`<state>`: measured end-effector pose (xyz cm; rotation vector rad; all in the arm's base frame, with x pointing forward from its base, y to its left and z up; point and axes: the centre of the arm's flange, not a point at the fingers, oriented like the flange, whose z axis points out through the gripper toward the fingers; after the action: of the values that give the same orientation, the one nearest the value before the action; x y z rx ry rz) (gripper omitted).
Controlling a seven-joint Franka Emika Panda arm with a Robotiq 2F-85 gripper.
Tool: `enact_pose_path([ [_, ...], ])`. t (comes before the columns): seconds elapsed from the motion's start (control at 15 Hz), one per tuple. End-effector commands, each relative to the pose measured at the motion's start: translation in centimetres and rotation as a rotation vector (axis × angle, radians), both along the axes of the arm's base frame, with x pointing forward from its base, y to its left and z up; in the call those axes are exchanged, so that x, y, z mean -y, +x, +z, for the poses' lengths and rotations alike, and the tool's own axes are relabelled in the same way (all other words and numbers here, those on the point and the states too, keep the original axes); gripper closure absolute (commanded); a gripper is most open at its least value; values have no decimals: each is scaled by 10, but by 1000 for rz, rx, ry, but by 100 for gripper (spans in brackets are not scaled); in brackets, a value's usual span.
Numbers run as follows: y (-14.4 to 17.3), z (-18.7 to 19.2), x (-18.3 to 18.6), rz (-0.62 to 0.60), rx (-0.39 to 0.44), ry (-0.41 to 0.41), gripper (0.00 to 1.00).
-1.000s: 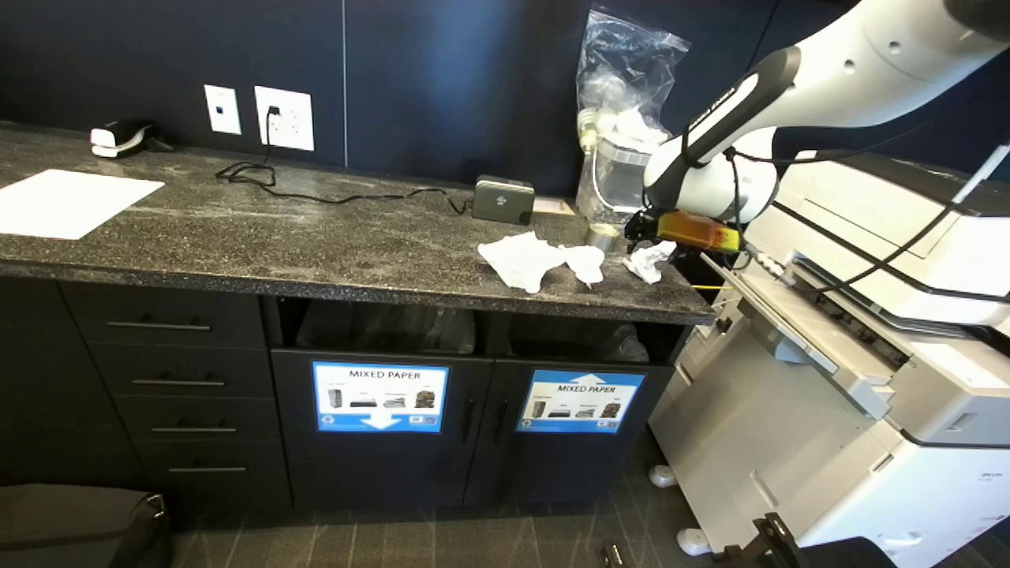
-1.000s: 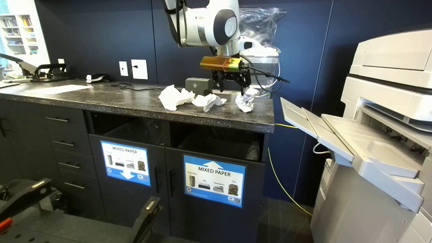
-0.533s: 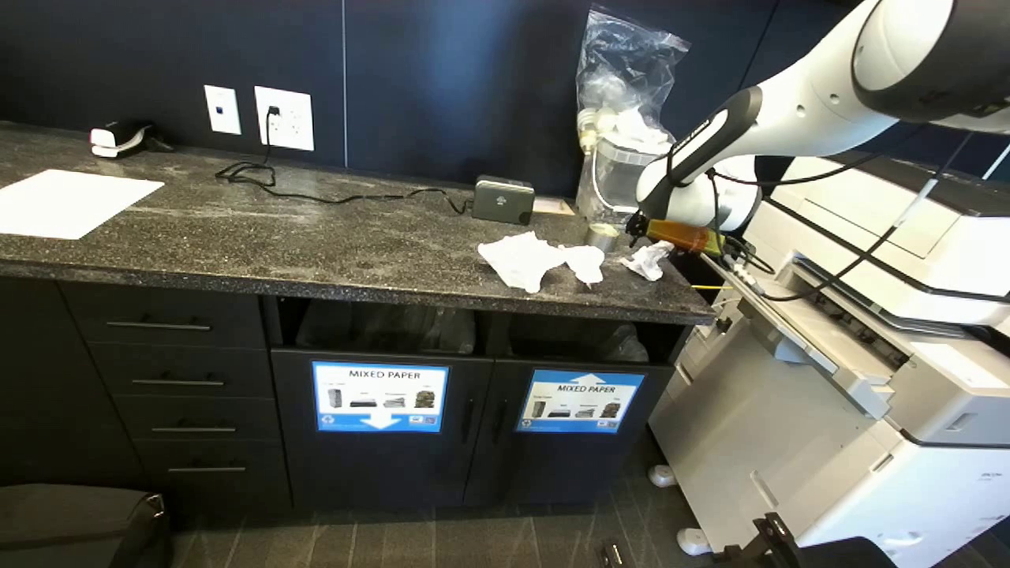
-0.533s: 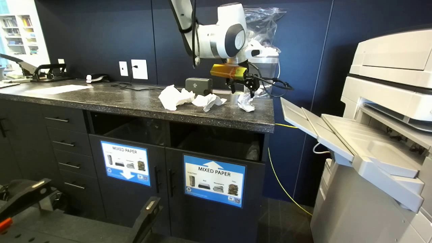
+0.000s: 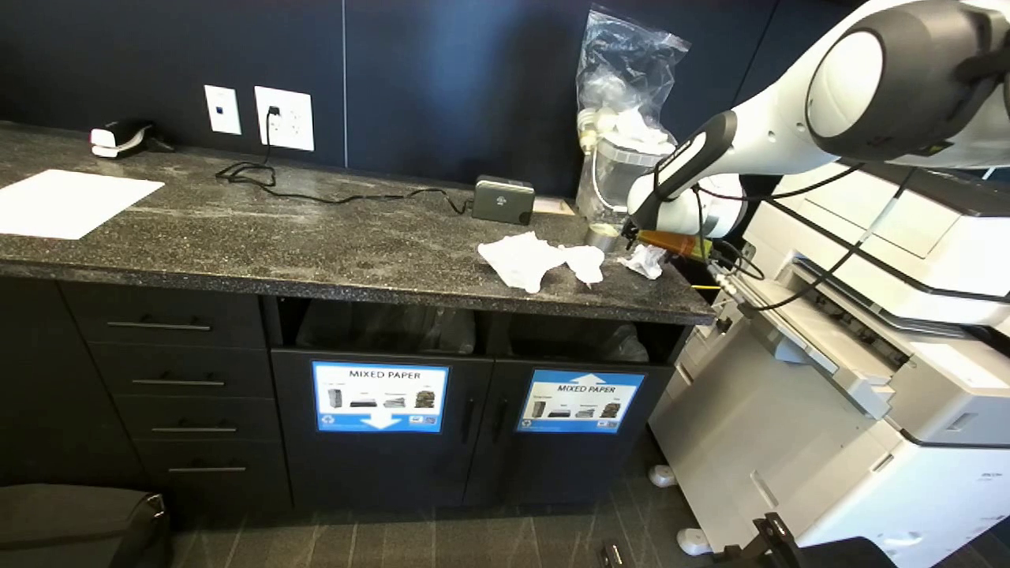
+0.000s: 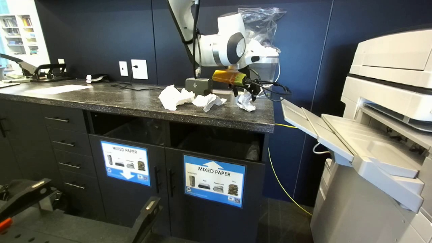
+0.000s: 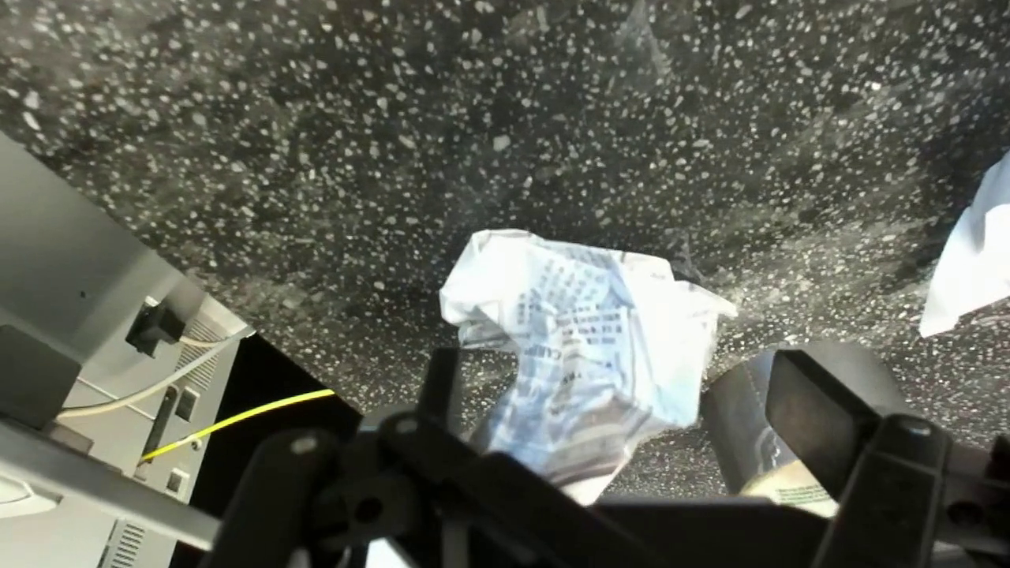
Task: Pick up the three papers from the countertop and put them in the bin on the right
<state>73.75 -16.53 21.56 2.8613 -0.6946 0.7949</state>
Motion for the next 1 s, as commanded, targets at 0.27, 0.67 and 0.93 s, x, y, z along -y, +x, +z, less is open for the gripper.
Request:
enact_pose_path([
  [0.27, 33, -15, 5, -57, 41, -29, 0],
  [0.67, 41, -19, 10, -70, 56, -44, 51],
  [0.93, 45, -21, 16, -76, 47, -56, 79],
])
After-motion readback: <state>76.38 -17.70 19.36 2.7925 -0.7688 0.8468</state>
